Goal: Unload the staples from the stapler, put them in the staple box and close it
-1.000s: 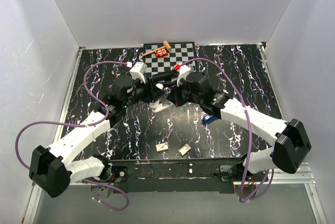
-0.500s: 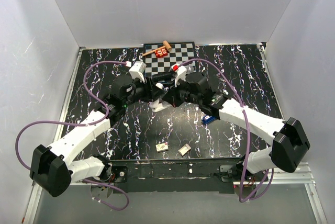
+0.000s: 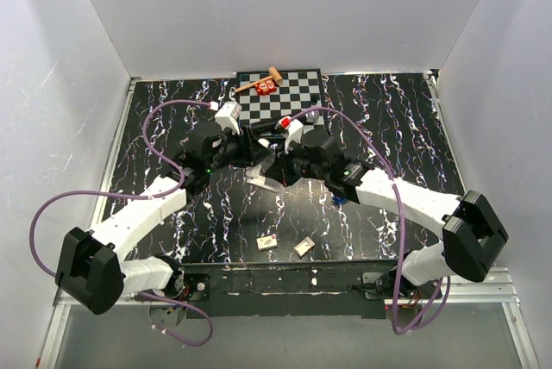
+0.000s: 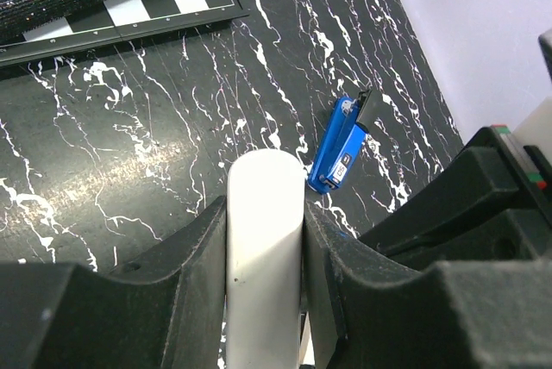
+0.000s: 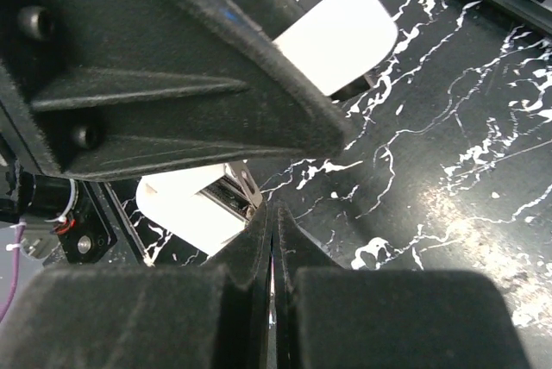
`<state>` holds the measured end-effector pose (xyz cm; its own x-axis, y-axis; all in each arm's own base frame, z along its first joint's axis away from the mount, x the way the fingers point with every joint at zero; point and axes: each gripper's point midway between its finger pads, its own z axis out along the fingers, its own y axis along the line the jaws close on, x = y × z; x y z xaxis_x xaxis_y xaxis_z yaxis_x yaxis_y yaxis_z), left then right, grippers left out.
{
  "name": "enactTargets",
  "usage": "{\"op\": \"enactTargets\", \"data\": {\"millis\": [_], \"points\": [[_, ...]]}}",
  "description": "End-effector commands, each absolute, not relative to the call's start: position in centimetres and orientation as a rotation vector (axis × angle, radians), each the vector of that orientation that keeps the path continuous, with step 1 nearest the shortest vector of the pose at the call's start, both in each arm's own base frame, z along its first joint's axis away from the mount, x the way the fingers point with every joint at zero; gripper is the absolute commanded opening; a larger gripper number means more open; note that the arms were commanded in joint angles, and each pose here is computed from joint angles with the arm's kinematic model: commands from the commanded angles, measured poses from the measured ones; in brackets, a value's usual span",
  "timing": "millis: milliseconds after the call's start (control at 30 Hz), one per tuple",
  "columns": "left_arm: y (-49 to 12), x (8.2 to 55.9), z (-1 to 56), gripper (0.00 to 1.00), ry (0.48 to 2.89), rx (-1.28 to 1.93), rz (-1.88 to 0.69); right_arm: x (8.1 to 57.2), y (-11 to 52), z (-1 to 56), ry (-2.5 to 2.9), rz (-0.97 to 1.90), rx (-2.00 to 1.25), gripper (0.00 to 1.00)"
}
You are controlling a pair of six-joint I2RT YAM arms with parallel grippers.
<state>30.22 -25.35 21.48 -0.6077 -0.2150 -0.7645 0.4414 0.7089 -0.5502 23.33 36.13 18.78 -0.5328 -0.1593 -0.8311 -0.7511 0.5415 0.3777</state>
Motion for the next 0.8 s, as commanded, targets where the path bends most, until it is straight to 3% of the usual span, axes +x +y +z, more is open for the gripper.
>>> {"op": "enactTargets", "data": {"millis": [0, 767], "points": [[-25.6, 32.2, 25.3, 0.0, 1.911, 0.137, -0.952, 21.4, 38.6, 19.7, 1.95, 1.124, -0.776, 0.01], [-24.0, 35.3, 22.4, 0.0, 1.939, 0.01, -0.781, 20.4, 42.1, 20.8, 1.898, 1.277, -0.823, 0.01]]}}
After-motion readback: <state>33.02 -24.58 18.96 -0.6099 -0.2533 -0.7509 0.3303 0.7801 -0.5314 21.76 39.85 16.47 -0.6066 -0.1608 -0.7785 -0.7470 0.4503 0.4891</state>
